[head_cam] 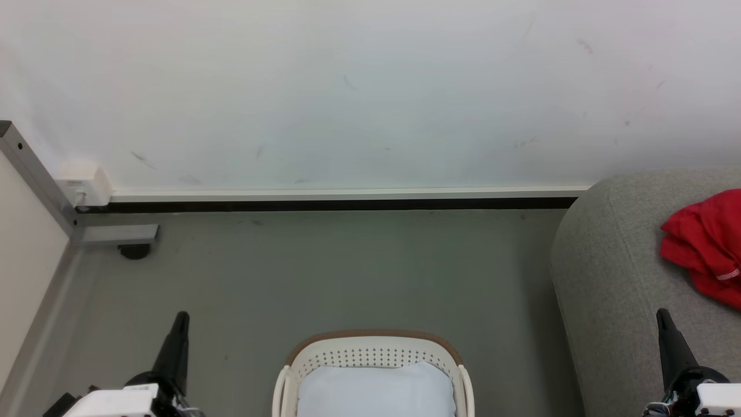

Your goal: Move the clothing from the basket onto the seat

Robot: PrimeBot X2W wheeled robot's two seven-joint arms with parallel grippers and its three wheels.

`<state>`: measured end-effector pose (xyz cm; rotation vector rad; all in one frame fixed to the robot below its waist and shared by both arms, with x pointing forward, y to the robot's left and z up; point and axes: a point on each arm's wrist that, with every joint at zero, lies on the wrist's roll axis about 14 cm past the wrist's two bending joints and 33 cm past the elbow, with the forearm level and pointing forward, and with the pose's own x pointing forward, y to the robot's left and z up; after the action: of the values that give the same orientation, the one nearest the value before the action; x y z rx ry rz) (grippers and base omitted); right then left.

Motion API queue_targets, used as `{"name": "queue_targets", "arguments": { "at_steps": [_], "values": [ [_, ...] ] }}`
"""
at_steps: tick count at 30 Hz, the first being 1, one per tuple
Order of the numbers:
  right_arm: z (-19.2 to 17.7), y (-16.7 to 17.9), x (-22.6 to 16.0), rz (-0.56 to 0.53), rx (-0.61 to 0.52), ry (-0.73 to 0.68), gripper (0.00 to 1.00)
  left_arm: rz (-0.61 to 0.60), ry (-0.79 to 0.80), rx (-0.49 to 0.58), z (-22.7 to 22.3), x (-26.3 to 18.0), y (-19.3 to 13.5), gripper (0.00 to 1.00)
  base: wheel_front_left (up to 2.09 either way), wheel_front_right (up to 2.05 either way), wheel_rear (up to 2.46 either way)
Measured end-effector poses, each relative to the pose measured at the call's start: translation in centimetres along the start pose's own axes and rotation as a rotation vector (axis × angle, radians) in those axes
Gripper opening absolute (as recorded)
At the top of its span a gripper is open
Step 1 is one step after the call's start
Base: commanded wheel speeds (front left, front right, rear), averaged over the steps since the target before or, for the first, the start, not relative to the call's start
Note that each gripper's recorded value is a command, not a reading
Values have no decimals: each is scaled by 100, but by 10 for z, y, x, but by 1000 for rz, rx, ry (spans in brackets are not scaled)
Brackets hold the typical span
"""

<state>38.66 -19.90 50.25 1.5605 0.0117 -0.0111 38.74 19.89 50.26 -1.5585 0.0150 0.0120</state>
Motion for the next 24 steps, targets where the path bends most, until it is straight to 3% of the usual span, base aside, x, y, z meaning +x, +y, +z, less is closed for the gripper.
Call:
{"name": "queue_targets", "arguments": {
  "at_steps": [24],
  "values": [
    [0,1,1,5,15,1,0,-4,-1,-11,1,0,-1,0,0,0,0]
  ]
}}
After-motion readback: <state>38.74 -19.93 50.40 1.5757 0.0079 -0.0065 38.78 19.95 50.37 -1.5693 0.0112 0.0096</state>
